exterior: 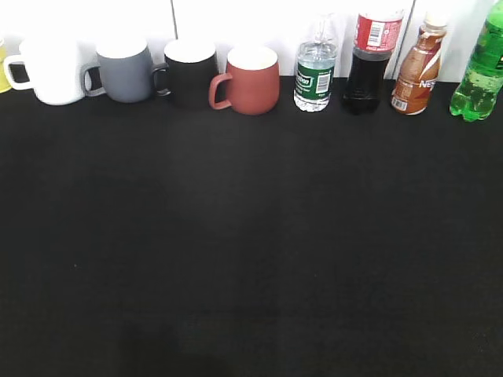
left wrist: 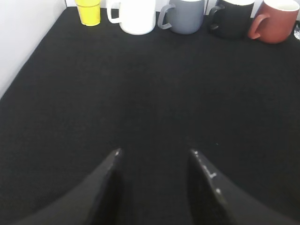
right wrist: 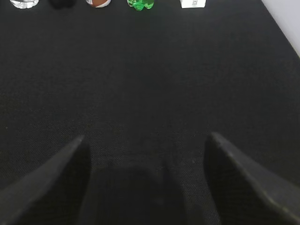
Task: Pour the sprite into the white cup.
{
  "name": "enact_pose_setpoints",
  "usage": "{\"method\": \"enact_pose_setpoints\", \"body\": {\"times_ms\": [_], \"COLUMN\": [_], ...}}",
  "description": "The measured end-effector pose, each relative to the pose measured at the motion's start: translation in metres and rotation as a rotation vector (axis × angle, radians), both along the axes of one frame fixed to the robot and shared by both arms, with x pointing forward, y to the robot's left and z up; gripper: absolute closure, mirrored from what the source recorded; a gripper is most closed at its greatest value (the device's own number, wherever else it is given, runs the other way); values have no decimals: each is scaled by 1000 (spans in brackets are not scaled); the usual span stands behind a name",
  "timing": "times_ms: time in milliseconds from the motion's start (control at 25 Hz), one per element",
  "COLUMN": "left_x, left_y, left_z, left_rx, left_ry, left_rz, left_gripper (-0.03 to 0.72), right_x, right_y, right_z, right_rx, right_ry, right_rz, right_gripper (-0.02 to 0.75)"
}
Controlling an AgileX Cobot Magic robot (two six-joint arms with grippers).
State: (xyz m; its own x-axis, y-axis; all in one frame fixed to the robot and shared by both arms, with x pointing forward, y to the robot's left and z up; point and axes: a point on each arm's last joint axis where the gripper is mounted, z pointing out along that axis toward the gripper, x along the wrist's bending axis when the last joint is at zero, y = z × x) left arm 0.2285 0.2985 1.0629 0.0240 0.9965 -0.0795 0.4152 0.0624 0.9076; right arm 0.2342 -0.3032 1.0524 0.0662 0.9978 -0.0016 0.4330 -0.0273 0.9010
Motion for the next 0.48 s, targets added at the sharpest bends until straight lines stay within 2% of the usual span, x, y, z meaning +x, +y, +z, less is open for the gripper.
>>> {"method": "enact_pose_setpoints", "body": {"times_ms": [160,360,480], "left_x": [0,0,0], "left_y": [0,0,0], "left_z": [0,0,0], "left_rx": [0,0,-2], "left_ry": [0,0,0], "left_rz": [0,0,-2], "left_gripper": [397,398,438], "right_x": [0,0,0], "right_y": [0,0,0], "right_z": [0,0,0], "right_rx": [0,-1,0], "right_ry": [0,0,0], "right_rz": [0,0,0], "right_gripper": [172,172,172]}}
